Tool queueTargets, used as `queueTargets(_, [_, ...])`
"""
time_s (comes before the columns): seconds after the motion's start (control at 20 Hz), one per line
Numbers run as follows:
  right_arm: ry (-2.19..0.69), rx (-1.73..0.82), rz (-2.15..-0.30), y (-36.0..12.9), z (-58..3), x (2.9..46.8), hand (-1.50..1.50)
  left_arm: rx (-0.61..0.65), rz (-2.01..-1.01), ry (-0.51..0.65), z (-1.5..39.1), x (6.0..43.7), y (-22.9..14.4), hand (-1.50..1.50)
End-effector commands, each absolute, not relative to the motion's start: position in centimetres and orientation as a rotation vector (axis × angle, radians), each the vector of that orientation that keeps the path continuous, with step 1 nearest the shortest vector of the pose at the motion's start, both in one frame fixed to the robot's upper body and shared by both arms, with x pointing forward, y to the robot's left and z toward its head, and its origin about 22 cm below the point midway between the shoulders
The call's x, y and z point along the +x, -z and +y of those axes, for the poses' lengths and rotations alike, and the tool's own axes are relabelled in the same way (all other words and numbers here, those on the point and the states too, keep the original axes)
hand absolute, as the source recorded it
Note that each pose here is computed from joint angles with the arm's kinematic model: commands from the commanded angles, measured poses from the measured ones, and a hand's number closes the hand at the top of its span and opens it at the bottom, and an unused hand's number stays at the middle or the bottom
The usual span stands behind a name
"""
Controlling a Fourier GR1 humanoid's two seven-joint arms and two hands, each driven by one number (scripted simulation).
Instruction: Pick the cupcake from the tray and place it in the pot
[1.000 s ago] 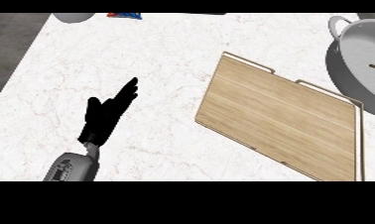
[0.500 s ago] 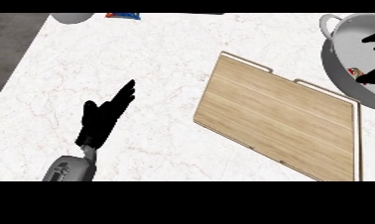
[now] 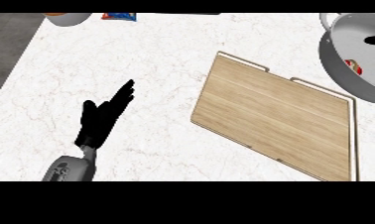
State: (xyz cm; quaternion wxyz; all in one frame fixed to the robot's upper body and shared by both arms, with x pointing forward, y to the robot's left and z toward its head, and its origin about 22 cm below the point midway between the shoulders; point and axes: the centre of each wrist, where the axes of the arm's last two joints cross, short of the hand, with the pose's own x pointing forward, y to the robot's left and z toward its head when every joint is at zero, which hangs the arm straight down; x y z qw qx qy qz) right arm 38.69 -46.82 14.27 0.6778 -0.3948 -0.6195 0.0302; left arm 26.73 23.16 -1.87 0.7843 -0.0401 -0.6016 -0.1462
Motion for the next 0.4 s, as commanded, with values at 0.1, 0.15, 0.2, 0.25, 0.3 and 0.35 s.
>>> queueTargets(0.1, [0.256, -0.935, -1.515, -14.7, -51.2, 35.3, -1.5, -0.088, -1.283, 0.313, 23.1, 25.6, 2.6, 0.0])
queueTargets(0.15, [0.261, -0.915, -1.552, -16.7, -52.2, 34.8, -1.5, -0.066, -1.284, 0.304, 24.2, 26.9, 1.5, 0.0])
queueTargets(0.2, [0.279, -0.914, -1.569, -17.0, -53.4, 33.7, -1.5, -0.079, -1.3, 0.298, 23.8, 27.1, 1.5, 0.0])
queueTargets(0.25, [0.317, -0.909, -1.579, -15.4, -53.3, 33.5, -1.5, -0.084, -1.296, 0.304, 23.0, 26.5, 1.4, 0.0])
queueTargets(0.3, [0.339, -0.885, -1.6, -15.8, -53.9, 32.9, -1.5, -0.079, -1.286, 0.307, 23.3, 27.3, 1.7, 0.0])
queueTargets(0.35, [0.346, -0.898, -1.606, -15.3, -55.1, 31.5, -1.5, -0.077, -1.29, 0.298, 23.3, 26.5, 1.3, 0.0])
